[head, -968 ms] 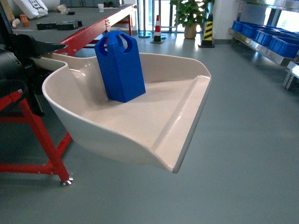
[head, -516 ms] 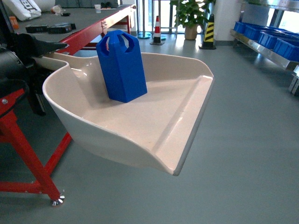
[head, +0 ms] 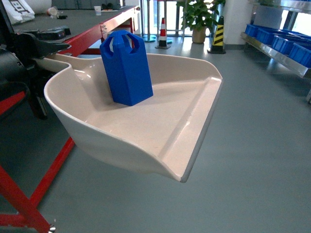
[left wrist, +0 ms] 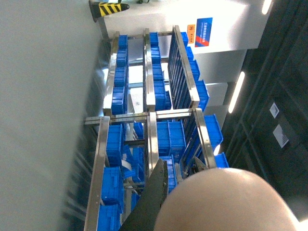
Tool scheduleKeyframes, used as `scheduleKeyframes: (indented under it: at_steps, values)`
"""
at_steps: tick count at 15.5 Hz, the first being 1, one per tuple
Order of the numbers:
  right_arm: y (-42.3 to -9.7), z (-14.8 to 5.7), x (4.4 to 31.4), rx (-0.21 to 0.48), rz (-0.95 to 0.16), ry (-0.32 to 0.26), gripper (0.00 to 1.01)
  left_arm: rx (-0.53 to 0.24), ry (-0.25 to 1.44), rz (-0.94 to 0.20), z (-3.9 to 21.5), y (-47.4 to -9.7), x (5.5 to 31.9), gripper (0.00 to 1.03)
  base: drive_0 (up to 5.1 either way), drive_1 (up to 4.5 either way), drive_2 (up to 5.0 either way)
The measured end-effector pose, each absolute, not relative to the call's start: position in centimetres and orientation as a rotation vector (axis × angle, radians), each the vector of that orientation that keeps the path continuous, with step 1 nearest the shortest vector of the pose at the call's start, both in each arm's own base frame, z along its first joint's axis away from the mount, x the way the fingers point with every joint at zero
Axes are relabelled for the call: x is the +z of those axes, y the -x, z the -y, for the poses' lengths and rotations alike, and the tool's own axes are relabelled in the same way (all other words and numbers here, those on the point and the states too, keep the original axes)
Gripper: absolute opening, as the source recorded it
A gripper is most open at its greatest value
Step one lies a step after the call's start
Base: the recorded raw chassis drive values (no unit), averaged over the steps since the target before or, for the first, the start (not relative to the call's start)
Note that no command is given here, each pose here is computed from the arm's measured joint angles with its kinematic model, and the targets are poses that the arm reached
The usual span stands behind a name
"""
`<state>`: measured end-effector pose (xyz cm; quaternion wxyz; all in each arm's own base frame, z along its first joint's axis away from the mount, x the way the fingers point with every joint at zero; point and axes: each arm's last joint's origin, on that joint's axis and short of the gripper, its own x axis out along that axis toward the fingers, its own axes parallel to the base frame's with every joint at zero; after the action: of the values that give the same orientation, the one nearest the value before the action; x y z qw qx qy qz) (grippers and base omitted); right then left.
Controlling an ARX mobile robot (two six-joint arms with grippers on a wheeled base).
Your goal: Place part in tray to right shelf
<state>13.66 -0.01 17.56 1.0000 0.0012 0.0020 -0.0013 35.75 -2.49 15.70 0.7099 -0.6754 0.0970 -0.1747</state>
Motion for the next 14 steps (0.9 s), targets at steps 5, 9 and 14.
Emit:
scheduleKeyframes:
  at_steps: [5, 9, 14]
  values:
    - [-13.66, 0.01, 17.59, -0.003, -0.002, -0.002, 0.98, -0.390, 1.498, -0.214, 2.51, -35.74, 15.72, 0.12, 0.0, 4.22, -4.2]
    - [-13.66, 0.01, 17.57, -0.003, -0.004, -0.003, 0.98, -0.387, 1.499, -0.218, 2.50, -35.75, 15.68, 0.12, 0.0, 4.22, -4.2]
    - [-13.66, 0.01, 17.58, -0.003, -0.003, -0.003, 0.98, -0.389, 1.499, -0.211, 2.50, -35.74, 15.73, 0.12, 0.0, 4.22, -4.2]
